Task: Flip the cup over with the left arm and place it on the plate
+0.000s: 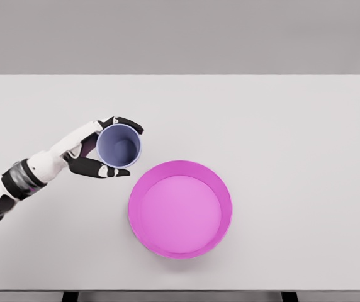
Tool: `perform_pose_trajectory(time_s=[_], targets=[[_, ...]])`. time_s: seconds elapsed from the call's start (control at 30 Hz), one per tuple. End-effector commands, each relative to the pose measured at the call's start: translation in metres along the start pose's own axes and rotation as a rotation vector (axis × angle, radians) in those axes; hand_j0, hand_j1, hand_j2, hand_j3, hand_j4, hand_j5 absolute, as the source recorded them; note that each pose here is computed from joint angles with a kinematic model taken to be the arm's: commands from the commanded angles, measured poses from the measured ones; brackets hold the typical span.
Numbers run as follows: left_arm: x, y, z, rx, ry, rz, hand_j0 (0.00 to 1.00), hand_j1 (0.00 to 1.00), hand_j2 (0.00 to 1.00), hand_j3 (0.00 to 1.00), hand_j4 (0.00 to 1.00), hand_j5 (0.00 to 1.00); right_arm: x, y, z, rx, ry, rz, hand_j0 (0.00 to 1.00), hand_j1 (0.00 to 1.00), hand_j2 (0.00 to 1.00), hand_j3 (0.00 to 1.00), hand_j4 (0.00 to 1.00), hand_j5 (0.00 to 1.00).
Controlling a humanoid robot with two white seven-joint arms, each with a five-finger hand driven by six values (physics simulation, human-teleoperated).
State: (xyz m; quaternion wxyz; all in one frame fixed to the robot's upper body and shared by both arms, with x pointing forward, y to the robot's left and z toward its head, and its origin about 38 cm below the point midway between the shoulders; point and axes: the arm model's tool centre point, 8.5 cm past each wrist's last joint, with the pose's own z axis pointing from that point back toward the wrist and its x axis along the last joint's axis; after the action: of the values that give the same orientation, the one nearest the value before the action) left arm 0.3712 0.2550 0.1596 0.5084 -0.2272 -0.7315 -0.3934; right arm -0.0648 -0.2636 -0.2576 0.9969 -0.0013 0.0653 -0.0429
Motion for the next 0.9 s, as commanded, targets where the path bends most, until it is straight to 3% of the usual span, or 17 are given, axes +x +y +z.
perform_pose_trajectory(time_s=[0.0,0.17,0.37,0.67,0.8,0.87], targets=[[0.002,-0.005,-0.003,0.009,-0.020,0.055,0.70,0.70,0.70,0.70,0.70,0.70,0.000,0.000,0.000,0.000,0.000,0.000,1.00,1.00,1.00,1.00,1.00,1.00],[0.006,-0.020,-0.002,0.016,-0.053,0.155,0.70,0.70,0.70,0.70,0.70,0.70,-0.001,0.000,0.000,0.000,0.002,0.000,1.00,1.00,1.00,1.00,1.00,1.00],[0.011,-0.044,-0.002,-0.015,-0.079,0.218,0.71,0.71,0.71,0.71,0.71,0.71,-0.001,0.000,0.000,0.000,0.002,0.000,1.00,1.00,1.00,1.00,1.00,1.00],[0.003,-0.063,0.000,-0.047,-0.039,0.263,0.71,0.71,0.71,0.71,0.71,0.71,-0.001,0.000,0.000,0.000,0.002,0.000,1.00,1.00,1.00,1.00,1.00,1.00],[-0.003,-0.066,-0.002,-0.067,0.051,0.288,0.72,0.72,0.72,0.72,0.72,0.72,0.000,0.000,0.000,0.000,0.000,0.000,1.00,1.00,1.00,1.00,1.00,1.00],[-0.004,-0.073,-0.012,-0.072,0.040,0.309,0.74,0.74,0.74,0.74,0.74,0.74,0.000,0.000,0.000,0.000,0.000,0.000,1.00,1.00,1.00,1.00,1.00,1.00]])
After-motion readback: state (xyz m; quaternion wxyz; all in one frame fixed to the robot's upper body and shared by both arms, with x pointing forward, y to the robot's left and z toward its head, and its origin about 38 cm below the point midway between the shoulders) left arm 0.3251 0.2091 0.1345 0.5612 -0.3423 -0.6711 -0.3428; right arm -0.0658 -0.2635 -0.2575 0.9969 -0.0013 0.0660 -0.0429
